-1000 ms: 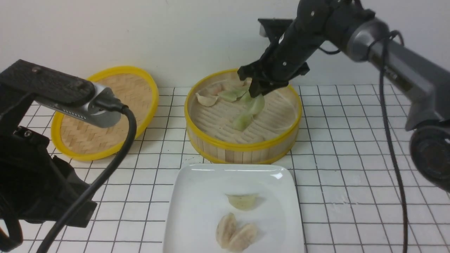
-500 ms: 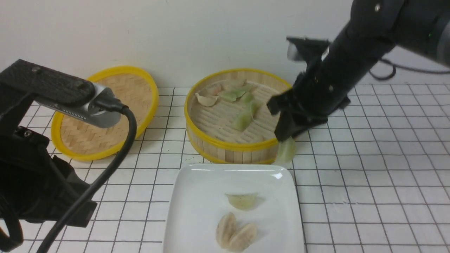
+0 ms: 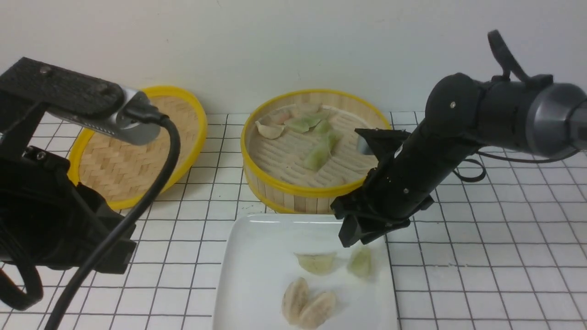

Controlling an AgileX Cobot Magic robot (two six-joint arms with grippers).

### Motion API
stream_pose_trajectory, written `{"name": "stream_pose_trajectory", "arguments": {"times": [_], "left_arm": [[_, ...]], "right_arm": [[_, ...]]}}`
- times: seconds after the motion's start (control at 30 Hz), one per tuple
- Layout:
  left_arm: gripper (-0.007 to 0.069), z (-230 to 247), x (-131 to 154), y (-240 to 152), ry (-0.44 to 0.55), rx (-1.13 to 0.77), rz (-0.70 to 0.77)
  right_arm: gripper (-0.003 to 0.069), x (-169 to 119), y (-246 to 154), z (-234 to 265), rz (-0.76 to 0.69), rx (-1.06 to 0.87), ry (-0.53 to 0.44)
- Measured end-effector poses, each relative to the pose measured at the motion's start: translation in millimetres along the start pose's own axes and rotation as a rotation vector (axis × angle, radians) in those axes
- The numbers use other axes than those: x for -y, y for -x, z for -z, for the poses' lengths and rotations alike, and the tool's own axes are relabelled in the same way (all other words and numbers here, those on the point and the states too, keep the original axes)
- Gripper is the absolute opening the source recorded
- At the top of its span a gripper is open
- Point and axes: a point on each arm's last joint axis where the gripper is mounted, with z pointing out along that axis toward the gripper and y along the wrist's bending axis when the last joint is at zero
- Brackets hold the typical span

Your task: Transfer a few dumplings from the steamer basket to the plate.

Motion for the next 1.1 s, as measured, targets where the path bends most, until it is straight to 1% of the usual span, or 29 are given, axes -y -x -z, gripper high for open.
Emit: {"name": "stream_pose_trajectory", "arguments": {"times": [0.03, 0.07, 0.13, 0.2, 0.33, 0.4, 0.43, 0.47, 0.5, 0.57, 0.63, 0.7, 0.73, 0.77, 0.8, 0.83, 0.87, 0.9, 0.93, 1.0, 1.03, 1.1], "left_arm": [[-0.0006, 0, 0, 0, 0.0, 0.0, 0.0], [-0.0006, 0, 0, 0, 0.0, 0.0, 0.0], [-0.0006, 0, 0, 0, 0.0, 0.0, 0.0], [-0.0006, 0, 0, 0, 0.0, 0.004, 0.0], [-0.0006, 0, 0, 4, -0.001, 0.044, 0.0], [-0.0006, 0, 0, 7, -0.002, 0.073, 0.0], [-0.0006, 0, 0, 7, -0.002, 0.08, 0.0], [-0.0006, 0, 0, 9, -0.002, 0.095, 0.0], [-0.0006, 1, 0, 10, -0.003, 0.114, 0.0], [-0.0006, 1, 0, 15, -0.004, 0.17, 0.0], [-0.0006, 2, 1, 19, -0.007, 0.21, 0.001], [-0.0006, 3, 1, 22, -0.013, 0.247, 0.005], [-0.0006, 2, 2, 25, -0.021, 0.281, 0.01], [-0.0006, 2, 2, 26, -0.027, 0.302, 0.014], [-0.0006, 2, 2, 27, -0.029, 0.306, 0.016], [-0.0006, 0, 3, 29, -0.039, 0.347, 0.025], [-0.0006, -1, 3, 30, -0.045, 0.373, 0.031], [-0.0006, -4, 3, 31, -0.053, 0.402, 0.041], [-0.0006, -4, 3, 32, -0.055, 0.406, 0.043], [-0.0006, -7, 2, 33, -0.058, 0.436, 0.05], [-0.0006, -9, 2, 35, -0.06, 0.448, 0.055], [-0.0006, -13, 2, 38, -0.058, 0.458, 0.057]], "right_arm": [[0.0335, -1, 0, 2, 0.005, -0.01, 0.005], [0.0367, -2, 1, 5, 0.015, -0.027, 0.009], [0.0402, -5, 1, 14, 0.051, -0.071, 0.019], [0.0405, -8, 2, 24, 0.076, -0.079, 0.019], [0.0315, -15, -6, 69, 0.107, 0.004, -0.034], [0.0228, -25, -21, 108, 0.126, 0.092, -0.069], [0.0211, -26, -26, 112, 0.129, 0.096, -0.075], [0.0179, -31, -34, 131, 0.14, 0.139, -0.084], [0.0141, -37, -47, 150, 0.154, 0.189, -0.088], [0.005, -48, -88, 193, 0.195, 0.306, -0.104], [0.001, -53, -118, 217, 0.224, 0.428, -0.114], [-0.0006, -55, -145, 234, 0.247, 0.562, -0.121], [-0.001, -56, -171, 246, 0.265, 0.687, -0.124], [-0.0012, -56, -187, 253, 0.278, 0.759, -0.121], [-0.0012, -56, -191, 254, 0.28, 0.777, -0.121], [-0.0014, -53, -222, 259, 0.297, 0.93, -0.115], [-0.0015, -50, -242, 259, 0.307, 1.033, -0.109], [-0.0015, -44, -269, 258, 0.315, 1.182, -0.096], [-0.0015, -43, -276, 257, 0.315, 1.223, -0.091], [-0.0015, -35, -303, 250, 0.314, 1.375, -0.067], [-0.0015, -28, -319, 240, 0.305, 1.47, -0.046], [-0.0015, -18, -339, 225, 0.284, 1.59, 0.001]]}}
